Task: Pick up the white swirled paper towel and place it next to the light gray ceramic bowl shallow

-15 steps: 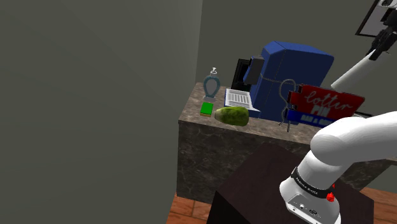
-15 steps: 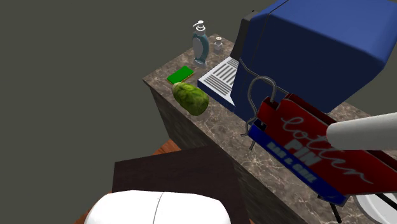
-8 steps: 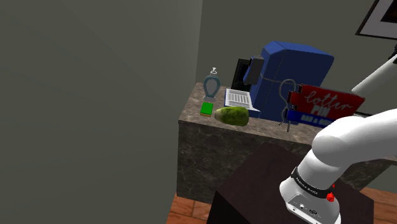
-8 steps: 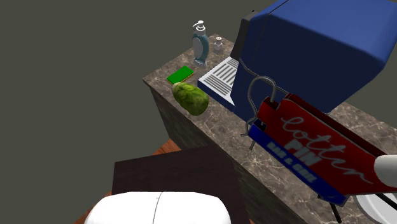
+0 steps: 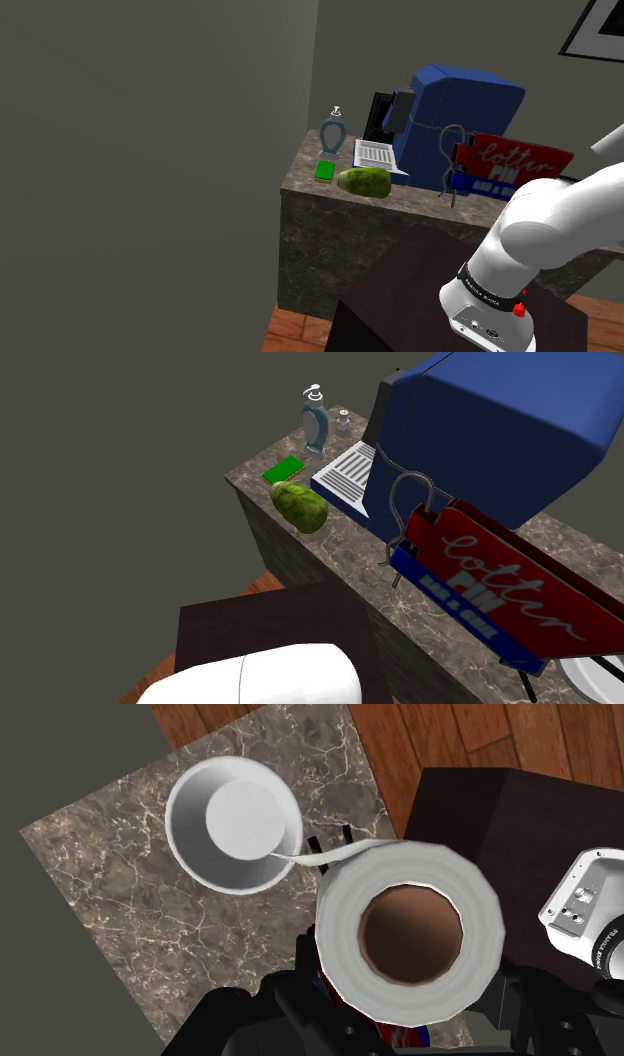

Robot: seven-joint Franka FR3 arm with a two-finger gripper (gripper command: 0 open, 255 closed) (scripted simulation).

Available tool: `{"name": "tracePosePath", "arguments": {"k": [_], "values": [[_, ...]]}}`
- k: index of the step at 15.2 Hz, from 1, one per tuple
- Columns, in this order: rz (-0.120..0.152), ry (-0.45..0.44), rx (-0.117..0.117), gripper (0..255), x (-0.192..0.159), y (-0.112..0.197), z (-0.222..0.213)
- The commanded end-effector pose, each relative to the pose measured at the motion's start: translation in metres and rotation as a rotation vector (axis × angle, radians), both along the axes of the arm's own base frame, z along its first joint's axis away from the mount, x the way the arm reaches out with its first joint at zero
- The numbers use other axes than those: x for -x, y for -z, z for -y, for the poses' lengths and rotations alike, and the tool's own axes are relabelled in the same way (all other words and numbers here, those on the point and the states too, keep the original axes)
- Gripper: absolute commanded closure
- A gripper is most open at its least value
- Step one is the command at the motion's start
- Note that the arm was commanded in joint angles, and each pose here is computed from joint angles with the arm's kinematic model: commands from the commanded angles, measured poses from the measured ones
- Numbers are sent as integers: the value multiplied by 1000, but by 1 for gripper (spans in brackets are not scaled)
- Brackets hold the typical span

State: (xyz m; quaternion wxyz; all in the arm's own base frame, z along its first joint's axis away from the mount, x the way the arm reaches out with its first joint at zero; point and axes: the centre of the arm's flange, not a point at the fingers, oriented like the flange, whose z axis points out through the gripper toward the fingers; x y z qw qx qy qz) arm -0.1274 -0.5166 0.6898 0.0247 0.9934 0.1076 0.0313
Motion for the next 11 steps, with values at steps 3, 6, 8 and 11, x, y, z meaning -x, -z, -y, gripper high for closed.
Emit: {"name": "tracePosePath", "arguments": {"k": [3,6,8,11], "values": [[-1,-1,0,255,45,0,27],[-1,-1,0,255,77,0,50],[-1,-1,0,255,94,-1,61],[-1,-1,0,255,94,15,61]]}}
